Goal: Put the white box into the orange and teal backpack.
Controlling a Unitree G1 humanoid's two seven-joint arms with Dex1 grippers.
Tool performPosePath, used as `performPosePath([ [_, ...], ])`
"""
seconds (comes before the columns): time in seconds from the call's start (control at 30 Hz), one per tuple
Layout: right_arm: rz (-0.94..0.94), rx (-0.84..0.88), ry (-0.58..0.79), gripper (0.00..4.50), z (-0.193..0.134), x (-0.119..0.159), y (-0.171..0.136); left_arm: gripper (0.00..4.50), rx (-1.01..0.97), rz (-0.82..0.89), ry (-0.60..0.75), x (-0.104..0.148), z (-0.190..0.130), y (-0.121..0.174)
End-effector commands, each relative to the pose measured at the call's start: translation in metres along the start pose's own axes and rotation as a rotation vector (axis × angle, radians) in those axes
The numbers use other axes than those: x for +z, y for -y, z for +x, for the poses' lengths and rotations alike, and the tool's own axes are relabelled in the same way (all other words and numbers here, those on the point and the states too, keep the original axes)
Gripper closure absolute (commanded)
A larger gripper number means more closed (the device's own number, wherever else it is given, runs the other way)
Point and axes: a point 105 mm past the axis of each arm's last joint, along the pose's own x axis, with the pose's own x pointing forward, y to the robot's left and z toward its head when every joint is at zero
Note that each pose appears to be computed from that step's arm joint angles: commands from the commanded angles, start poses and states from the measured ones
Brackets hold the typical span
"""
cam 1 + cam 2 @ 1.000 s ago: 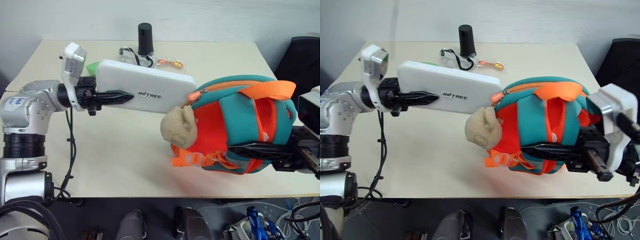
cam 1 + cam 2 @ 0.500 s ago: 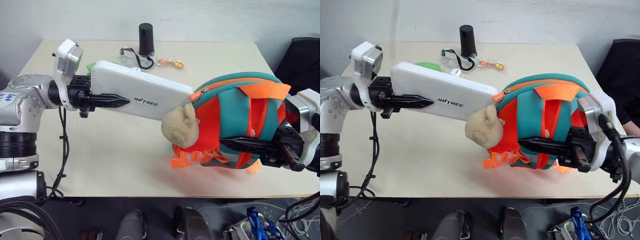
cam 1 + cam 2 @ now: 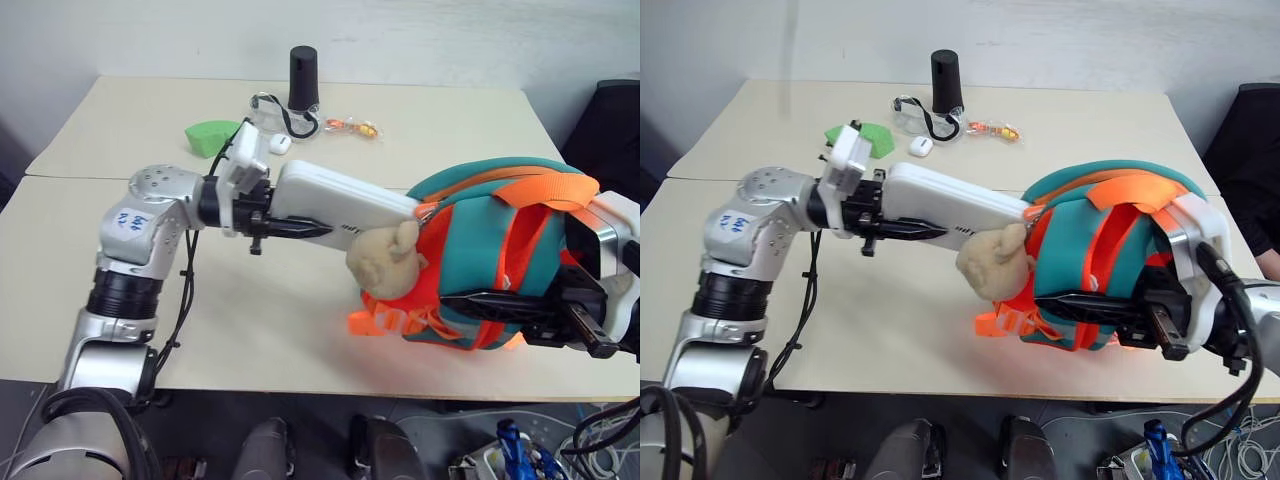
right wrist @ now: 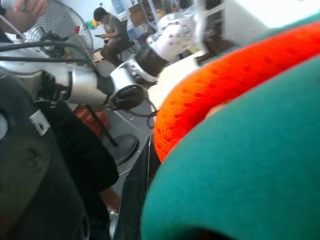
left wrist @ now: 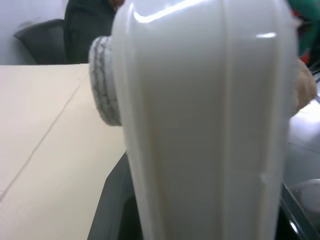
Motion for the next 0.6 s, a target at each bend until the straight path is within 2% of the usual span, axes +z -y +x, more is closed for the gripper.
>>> performPosePath([
  [0.03, -0.040, 0.080, -0.046, 4.47, 0.007, -0.004, -0.018, 3.15, 0.011, 0.064, 0.058, 0.015, 0.031, -0.004],
  [0.13, -0.045, 0.090, -0.035, 4.47, 0.009, -0.002, -0.018, 3.15, 0.017, 0.092, 0.048, 0.013, 0.050, -0.005],
  [0.23, -0.048, 0.102, -0.035, 4.47, 0.010, -0.002, -0.021, 3.15, 0.010, 0.136, -0.013, 0.003, 0.052, -0.005],
  [0.43, -0.056, 0.104, -0.048, 4.47, 0.011, -0.005, -0.020, 3.15, -0.296, 0.038, 0.012, 0.001, 0.062, 0.034],
  [0.6, -0.067, 0.116, -0.056, 4.47, 0.014, -0.008, -0.021, 3.15, -0.269, 0.018, -0.050, -0.013, 0.102, 0.023],
])
